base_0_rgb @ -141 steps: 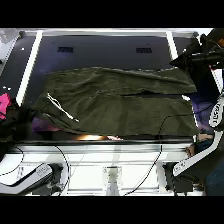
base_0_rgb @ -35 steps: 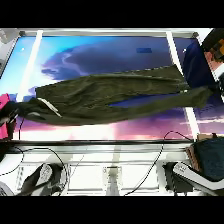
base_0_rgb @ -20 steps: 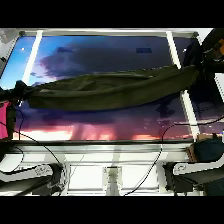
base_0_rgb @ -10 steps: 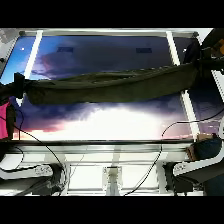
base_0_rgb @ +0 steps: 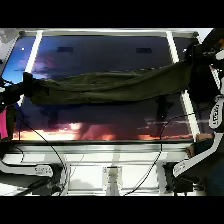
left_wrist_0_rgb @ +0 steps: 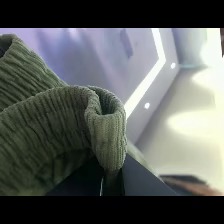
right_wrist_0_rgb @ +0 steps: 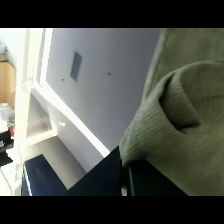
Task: Fold the clothes and pants, and hang the long-sleeved shirts on hangers.
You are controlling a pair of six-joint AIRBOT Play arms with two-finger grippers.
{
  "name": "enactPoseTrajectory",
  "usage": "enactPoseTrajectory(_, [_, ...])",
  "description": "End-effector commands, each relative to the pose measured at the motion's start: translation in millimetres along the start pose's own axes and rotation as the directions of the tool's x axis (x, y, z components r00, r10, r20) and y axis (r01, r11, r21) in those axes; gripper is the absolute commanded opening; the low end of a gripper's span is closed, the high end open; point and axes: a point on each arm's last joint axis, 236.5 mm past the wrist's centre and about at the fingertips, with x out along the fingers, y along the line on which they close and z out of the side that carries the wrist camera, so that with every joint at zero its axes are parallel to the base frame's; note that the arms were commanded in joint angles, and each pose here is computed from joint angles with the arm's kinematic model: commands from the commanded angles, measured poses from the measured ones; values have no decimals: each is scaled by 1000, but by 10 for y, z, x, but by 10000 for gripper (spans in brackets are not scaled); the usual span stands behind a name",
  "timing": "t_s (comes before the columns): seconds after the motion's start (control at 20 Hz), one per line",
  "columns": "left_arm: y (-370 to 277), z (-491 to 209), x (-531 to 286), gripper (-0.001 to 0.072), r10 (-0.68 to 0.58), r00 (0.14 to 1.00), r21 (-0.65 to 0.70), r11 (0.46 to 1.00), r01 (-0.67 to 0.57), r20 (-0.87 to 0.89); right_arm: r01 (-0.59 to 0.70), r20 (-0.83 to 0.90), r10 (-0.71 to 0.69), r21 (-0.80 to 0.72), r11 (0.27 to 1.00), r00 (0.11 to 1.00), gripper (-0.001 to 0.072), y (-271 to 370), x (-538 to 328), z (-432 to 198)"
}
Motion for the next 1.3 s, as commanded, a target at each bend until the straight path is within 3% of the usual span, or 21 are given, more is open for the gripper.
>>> enactPoseTrajectory(0.0, [-35, 59, 154, 31, -25, 998, -90, 996, 29, 51, 17, 3, -17, 57, 998, 1000, 11, -61, 183, -33])
enactPoseTrajectory(0.1, [-194, 122, 227, 31, -77, 995, -119, 989, 85, 70, -24, 35, 20, 117, 993, 999, 11, 26, 227, 20])
enactPoseTrajectory(0.3, [-352, 662, 386, 36, -118, 953, -340, 916, 213, 278, -154, 132, 118, 308, 939, 984, 13, 170, 374, 267])
enactPoseTrajectory(0.35, [-309, 766, 467, 188, -96, 943, -386, 895, 222, 320, -185, 139, 149, 305, 934, 979, 22, 219, 454, 299])
enactPoseTrajectory(0.4, [-308, 798, 567, 424, -95, 939, -423, 875, 237, 330, -224, 133, 196, 251, 942, 972, 238, 336, 532, 294])
enactPoseTrajectory(0.45, [-362, 770, 678, 423, -121, 942, -433, 864, 256, 313, -253, 123, 235, 160, 954, 964, 485, 456, 589, 272])
enactPoseTrajectory(0.5, [-381, 756, 773, 369, -128, 943, -435, 862, 259, 308, -269, 111, 257, 118, 956, 960, 485, 519, 644, 244])
enactPoseTrajectory(0.6, [-372, 790, 921, 369, -126, 940, -451, 852, 265, 316, -269, 87, 258, 142, 953, 962, 486, 481, 709, 198])
enactPoseTrajectory(0.75, [-421, 852, 943, 379, -157, 937, -420, 862, 284, 312, -215, 32, 213, 51, 975, 976, 486, 308, 709, 167])
enactPoseTrajectory(0.85, [-597, 944, 833, 378, -246, 924, -297, 895, 332, 291, -193, -38, 194, 18, 981, 980, 486, 209, 671, 94])
enactPoseTrajectory(0.95, [-871, 1013, 636, 376, -385, 891, -154, 891, 427, 241, -228, -115, 225, -13, 974, 968, 458, 230, 564, 21])
enactPoseTrajectory(1.05, [-1114, 1030, 394, 377, -516, 838, -70, 843, 534, 178, -321, -210, 294, -106, 941, 932, 129, 379, 359, -117])
enactPoseTrajectory(1.1, [-1199, 1005, 274, 379, -567, 813, -42, 816, 576, 133, -380, -271, 333, -145, 914, 903, 93, 481, 224, -237])
enactPoseTrajectory(1.15, [-1244, 952, 139, 385, -608, 791, 4, 793, 609, 67, -424, -328, 358, -156, 892, 874, 238, 548, 93, -346])
enactPoseTrajectory(1.2, [-1224, 877, 31, 438, -623, 782, 28, 782, 623, -4, -461, -405, 372, -147, 875, 835, 494, 607, -50, -531])
enactPoseTrajectory(1.25, [-1128, 806, -34, 444, -606, 793, 6, 794, 608, -67, -482, -475, 368, -141, 865, 799, 615, 618, -169, -699])
